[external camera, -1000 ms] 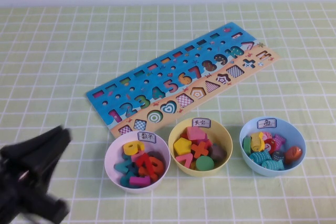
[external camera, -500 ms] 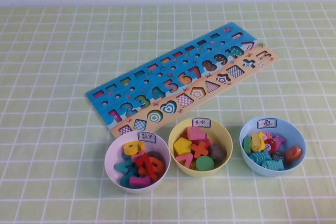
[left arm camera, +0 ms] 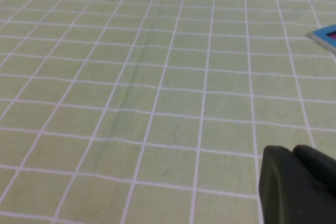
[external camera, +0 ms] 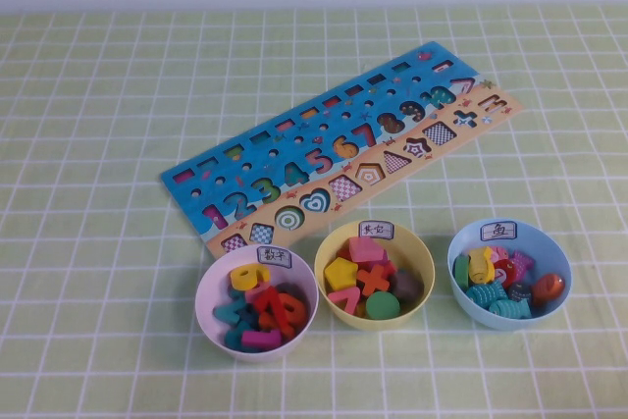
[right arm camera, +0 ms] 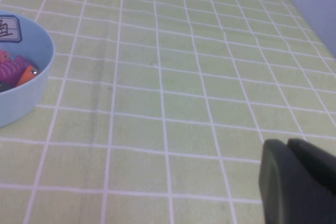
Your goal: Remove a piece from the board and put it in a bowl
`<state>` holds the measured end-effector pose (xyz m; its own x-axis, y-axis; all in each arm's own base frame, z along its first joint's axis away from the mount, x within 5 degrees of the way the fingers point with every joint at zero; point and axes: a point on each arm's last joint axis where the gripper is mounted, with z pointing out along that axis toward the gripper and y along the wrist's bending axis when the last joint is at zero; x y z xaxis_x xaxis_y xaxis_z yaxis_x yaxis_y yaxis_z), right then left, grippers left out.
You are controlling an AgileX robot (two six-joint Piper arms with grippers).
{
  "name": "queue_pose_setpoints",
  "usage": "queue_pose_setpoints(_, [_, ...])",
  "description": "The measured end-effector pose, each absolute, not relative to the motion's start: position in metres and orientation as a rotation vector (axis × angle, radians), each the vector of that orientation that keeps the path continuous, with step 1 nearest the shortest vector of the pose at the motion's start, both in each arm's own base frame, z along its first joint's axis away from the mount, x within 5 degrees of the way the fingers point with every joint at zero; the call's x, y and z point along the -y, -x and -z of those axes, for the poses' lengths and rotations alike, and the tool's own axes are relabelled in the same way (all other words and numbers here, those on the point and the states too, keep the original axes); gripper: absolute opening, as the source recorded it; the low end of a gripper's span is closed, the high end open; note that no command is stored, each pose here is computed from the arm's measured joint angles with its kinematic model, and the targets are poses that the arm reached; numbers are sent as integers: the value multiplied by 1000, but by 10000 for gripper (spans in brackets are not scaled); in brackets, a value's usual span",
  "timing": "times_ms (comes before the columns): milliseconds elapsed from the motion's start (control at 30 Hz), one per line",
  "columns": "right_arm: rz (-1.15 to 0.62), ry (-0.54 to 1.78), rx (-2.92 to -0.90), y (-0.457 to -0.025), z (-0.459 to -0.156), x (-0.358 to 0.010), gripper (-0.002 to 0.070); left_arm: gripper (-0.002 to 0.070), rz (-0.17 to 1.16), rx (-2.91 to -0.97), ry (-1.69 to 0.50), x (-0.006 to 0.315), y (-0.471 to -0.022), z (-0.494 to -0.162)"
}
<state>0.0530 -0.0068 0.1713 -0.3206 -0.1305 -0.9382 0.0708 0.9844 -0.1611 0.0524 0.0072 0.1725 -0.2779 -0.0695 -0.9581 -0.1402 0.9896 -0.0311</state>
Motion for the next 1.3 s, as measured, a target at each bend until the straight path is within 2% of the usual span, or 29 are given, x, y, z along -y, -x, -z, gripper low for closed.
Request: queue_pose_setpoints(1300, [202, 43, -1887, -53, -171, 7, -18, -4, -35, -1865, 112, -5, -53, -172])
